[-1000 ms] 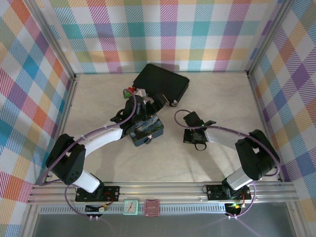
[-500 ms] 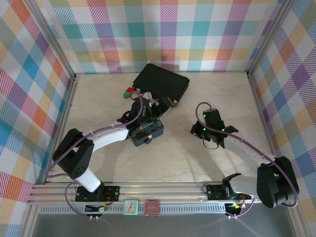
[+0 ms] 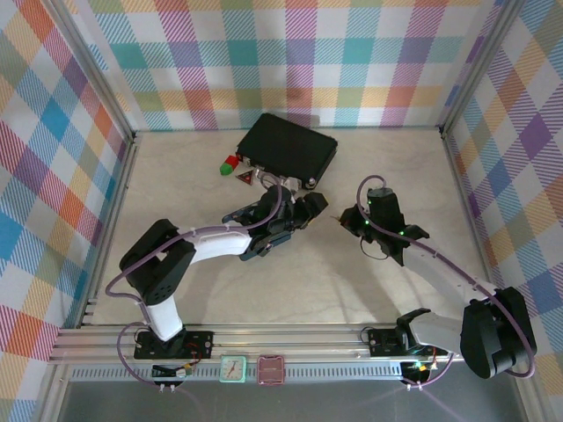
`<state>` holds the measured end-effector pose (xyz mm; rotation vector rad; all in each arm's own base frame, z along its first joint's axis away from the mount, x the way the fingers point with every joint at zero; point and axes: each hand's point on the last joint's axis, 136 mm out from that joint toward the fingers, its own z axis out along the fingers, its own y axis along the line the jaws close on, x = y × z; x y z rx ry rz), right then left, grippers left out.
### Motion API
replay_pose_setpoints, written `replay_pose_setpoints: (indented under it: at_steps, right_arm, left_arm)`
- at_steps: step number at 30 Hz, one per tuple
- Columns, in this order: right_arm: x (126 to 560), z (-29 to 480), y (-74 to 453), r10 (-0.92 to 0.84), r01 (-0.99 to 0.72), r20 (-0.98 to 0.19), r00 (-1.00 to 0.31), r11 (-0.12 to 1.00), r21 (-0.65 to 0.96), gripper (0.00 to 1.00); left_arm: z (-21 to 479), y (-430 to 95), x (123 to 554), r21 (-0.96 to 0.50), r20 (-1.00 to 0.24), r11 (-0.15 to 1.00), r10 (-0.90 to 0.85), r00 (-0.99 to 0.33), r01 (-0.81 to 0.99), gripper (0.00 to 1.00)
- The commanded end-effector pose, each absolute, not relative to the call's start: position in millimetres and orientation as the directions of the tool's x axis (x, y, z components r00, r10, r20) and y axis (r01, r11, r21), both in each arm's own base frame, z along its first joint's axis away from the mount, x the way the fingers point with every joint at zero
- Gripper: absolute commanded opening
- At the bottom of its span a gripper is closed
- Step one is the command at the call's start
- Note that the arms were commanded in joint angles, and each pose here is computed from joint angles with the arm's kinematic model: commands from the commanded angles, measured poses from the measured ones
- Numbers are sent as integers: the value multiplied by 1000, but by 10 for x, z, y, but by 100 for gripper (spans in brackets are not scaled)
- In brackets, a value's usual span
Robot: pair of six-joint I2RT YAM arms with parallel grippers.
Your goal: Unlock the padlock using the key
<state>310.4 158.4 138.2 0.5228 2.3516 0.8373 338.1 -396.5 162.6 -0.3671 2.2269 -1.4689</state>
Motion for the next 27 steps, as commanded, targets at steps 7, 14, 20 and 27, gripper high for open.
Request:
replay_pose_setpoints:
  at_steps: [7,14,20,27]
  right_arm:
    - [3233,1627,1597,573,131,-416,-706,683,719,0]
    - [3256,1625,1566,586,139,-425,-690,683,717,0]
    - [3277,1675,1564,593,134,-432,-679,679,722,0]
    - [3282,1716,1582,595,125,-429,-680,670,732,0]
  left_arm:
    - [1756,-4273,3344,-933,-209,354,-402,-892,59,44]
    - [1785,-4324,3308,-935,-211,349,-388,-897,69,23]
    - [1770,-4317,3298,-932,-214,356,-381,-899,70,17]
    - [1742,-4316,3292,-928,-219,366,-374,-901,73,0]
